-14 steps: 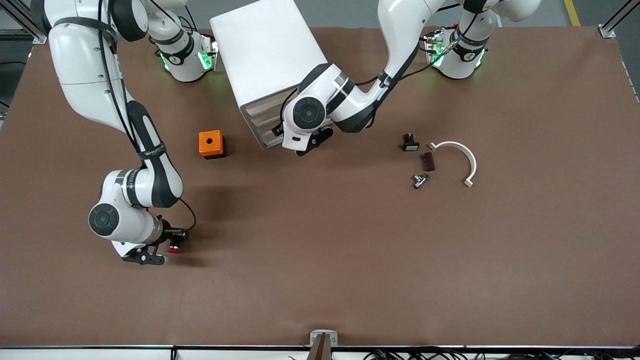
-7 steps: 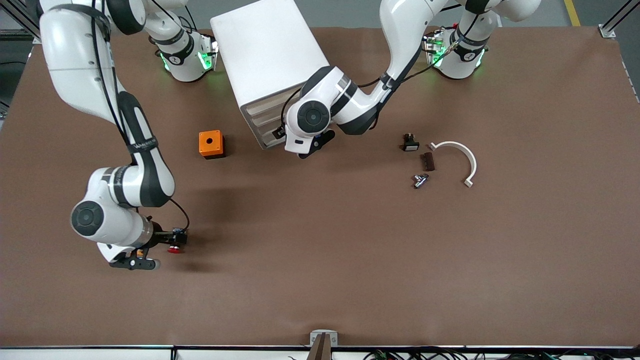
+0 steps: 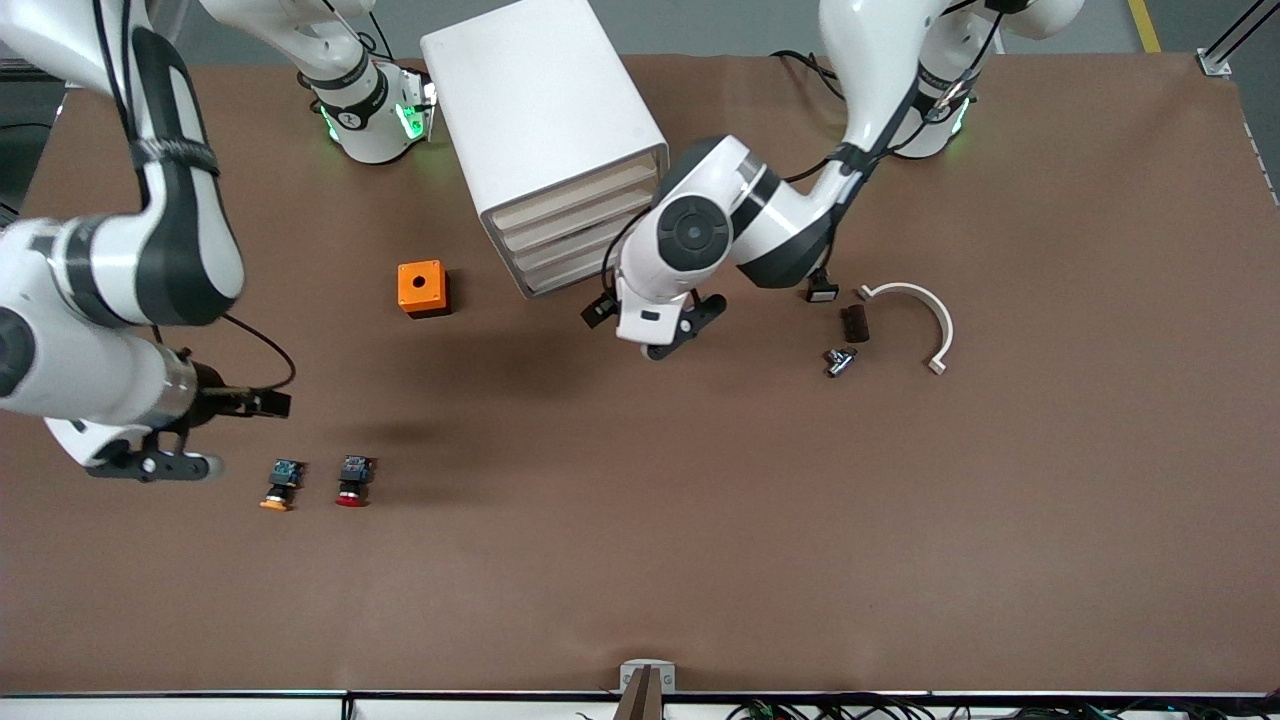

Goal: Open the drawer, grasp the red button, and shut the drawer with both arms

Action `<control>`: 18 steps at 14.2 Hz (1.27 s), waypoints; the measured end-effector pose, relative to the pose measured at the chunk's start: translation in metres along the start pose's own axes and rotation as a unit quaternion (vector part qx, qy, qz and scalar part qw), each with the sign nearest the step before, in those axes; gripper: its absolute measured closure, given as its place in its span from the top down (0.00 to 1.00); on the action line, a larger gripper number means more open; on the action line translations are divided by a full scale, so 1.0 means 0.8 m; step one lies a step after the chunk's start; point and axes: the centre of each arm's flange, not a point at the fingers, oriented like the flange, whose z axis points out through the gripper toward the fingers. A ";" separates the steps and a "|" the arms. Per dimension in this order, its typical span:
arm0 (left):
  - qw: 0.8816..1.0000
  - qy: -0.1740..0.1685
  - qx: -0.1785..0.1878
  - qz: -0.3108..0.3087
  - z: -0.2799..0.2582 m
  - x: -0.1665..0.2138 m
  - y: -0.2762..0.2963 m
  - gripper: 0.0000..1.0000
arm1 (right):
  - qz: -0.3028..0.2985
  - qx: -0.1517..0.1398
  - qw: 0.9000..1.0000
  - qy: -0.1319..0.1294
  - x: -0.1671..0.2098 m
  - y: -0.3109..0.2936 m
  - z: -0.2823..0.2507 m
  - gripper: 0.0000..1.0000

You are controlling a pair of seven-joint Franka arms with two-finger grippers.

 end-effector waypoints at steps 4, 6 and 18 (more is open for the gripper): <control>0.999 0.022 -0.031 0.032 -0.106 0.068 -0.028 1.00 | 0.002 0.004 1.000 0.002 -0.042 0.010 -0.061 1.00; 0.997 0.028 -0.014 0.068 -0.156 0.099 -0.058 1.00 | 0.003 0.006 1.000 0.008 -0.059 0.013 -0.085 1.00; 0.979 0.049 0.056 0.190 -0.315 0.225 -0.217 1.00 | -0.013 0.017 1.000 0.006 -0.083 0.113 -0.101 1.00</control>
